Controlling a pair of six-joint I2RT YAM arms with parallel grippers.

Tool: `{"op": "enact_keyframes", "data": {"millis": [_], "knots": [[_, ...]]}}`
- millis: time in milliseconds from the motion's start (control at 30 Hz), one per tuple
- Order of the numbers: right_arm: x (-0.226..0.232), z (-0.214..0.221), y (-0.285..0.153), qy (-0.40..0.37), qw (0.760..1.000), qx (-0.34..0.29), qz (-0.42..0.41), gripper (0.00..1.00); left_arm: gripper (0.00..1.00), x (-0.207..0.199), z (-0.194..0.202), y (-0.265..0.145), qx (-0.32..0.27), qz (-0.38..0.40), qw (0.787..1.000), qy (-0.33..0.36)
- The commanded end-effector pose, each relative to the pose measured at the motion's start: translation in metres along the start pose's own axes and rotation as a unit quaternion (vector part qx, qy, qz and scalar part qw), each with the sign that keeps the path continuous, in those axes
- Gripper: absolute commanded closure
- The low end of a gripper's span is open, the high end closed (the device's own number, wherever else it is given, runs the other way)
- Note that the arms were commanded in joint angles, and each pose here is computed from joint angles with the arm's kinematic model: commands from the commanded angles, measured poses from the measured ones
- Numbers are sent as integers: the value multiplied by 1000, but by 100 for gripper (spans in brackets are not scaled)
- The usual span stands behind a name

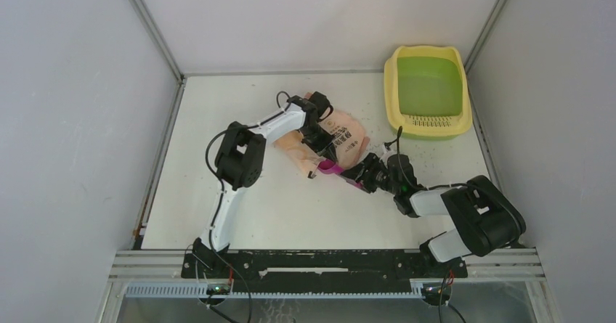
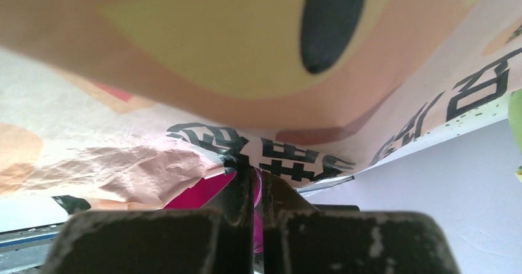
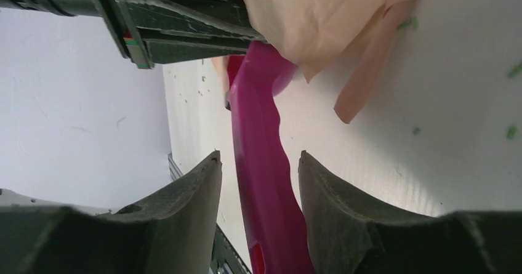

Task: Fill the litter box with clean litter
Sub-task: 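Scoop the cat litter from the cat litter bag.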

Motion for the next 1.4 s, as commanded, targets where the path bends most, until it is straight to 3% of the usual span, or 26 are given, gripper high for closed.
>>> {"op": "enact_keyframes", "data": {"millis": [0,433,600,867,1167,1300,1367], "knots": [[21,-20,-1,-10,998,-51,-26,44,100,6,-3,8,-6,-7,1000,-25],[22,-21,0,5,998,-56,-28,54,100,4,-6,10,-6,7,999,-38],[21,-21,3,9,998,-56,-28,70,100,-2,-3,6,5,25,999,-25],[15,-20,6,15,999,-48,-14,87,100,-17,5,-7,25,89,995,34],[11,-16,1,13,999,-38,6,90,97,-28,15,-20,52,163,976,136],[7,-15,-1,13,999,-34,19,90,88,-28,19,-25,63,200,965,160],[5,-16,-2,15,999,-35,23,90,71,-28,20,-30,63,213,960,172]]}}
Point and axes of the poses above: each gripper's point midway between its finger pads, its own y axis out along the fingers, its own x axis along the line the jaws close on, z = x × y, the point moved 6 cm from there along -y, back along the fingers, and after that the axes turned 12 degrees about -y, right-handed, at the moved point
